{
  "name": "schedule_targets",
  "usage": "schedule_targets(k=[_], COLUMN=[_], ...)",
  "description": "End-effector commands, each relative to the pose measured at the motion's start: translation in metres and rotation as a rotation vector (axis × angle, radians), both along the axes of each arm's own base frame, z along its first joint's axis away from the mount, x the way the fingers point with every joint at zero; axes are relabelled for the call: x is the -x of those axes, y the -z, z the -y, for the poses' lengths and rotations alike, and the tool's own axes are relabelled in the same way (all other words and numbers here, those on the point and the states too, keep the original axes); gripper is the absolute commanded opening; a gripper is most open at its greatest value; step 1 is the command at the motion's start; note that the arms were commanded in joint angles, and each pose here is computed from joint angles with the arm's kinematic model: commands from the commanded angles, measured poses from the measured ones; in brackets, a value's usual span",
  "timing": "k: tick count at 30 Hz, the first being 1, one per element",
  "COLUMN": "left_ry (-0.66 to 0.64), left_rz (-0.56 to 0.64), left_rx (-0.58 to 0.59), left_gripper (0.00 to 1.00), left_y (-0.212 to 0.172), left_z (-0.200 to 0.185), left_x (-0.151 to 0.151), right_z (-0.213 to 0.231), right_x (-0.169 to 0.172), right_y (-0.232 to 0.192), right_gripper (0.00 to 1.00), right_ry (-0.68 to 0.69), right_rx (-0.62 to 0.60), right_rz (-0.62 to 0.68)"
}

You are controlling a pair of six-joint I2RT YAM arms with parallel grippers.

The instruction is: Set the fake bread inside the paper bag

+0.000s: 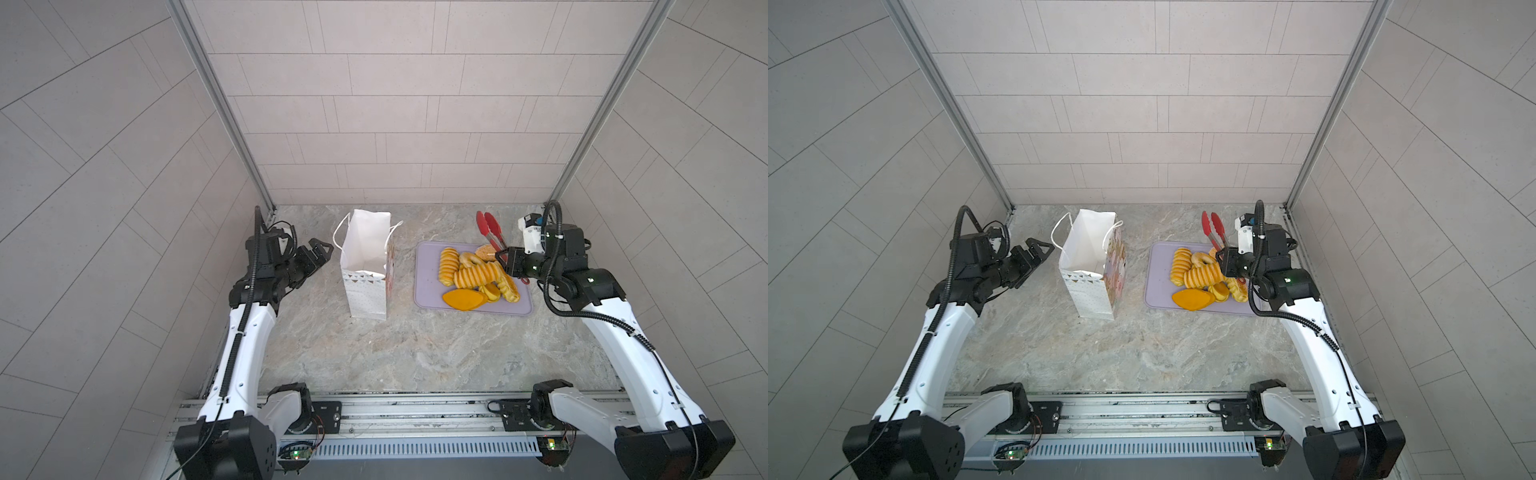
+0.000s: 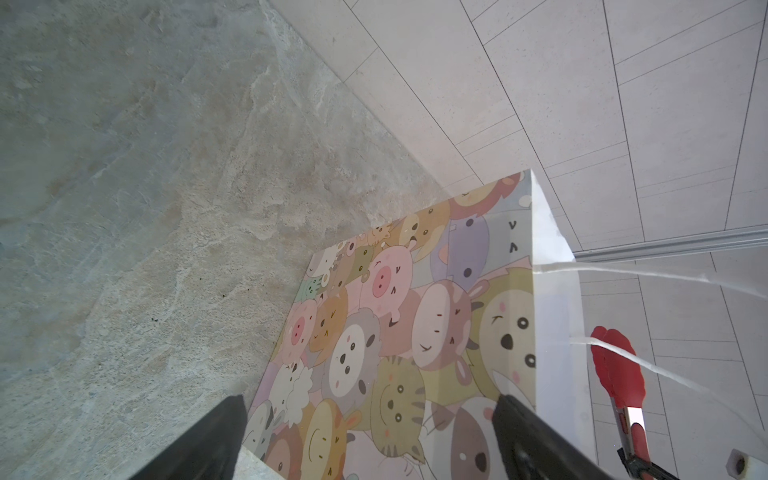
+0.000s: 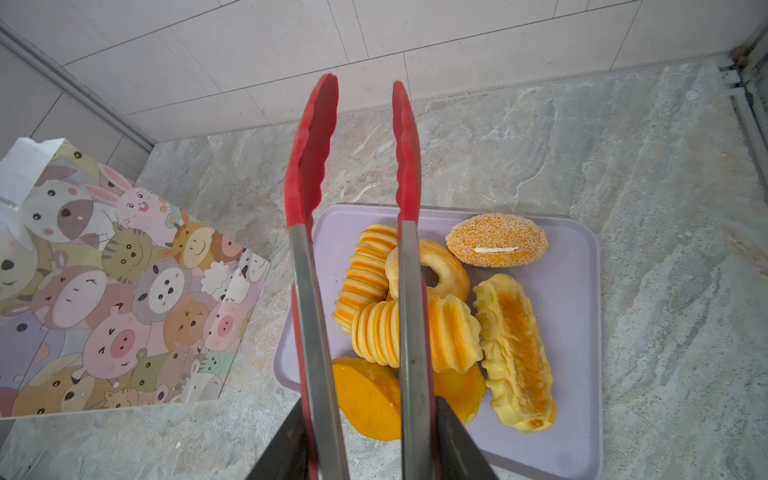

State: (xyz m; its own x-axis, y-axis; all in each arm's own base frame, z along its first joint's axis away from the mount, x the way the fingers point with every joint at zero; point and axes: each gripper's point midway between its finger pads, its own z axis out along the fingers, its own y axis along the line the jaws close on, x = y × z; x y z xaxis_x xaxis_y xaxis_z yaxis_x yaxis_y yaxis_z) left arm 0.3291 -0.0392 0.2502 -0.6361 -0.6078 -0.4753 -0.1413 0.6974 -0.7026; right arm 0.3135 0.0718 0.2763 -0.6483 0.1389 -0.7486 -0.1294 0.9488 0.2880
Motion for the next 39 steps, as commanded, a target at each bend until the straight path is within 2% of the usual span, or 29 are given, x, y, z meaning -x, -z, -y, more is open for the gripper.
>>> schedule_targets(k=[1,13,20,26,33,39], left_ry=[0.037,0.084,0.154,0.211,0.251,0.278], left_rz=[-0.001,0.045,0.103,0.135,0.087,0.072], left_rx=[-0.04,-0.024,0.005,-0.04,-0.182,-0.273], left_gripper=[1.0,1.0,1.0,1.0,1.0,1.0], left_y=[-0.007,-0.038,-0.061,-0.07,-0.051,-0.043], left_z=[0.003,0.013,0.028,0.039,0.046,0.055], left_x=[0.011,0.034,0.043,0.049,0.044,0.032], right_z=[-0.001,0.015,0.028,0.031,0.033,0.04], right_x=[0.016,0.048,0.05,0.047,0.044,0.048], right_y=[-0.009,0.009,0.021,0.026,0.04,0.052], right_gripper=[0.43,0.42,0.41,0.41,0.41,0.41], right_ry=[-0.016,0.022,0.084,0.108,0.11,0.137], right_rx=[0.056,0.165,0.192,0.12,-0.127,-0.158], right_rz=[0.005,-0.118,-0.153,-0.164,-0.218,-0.246])
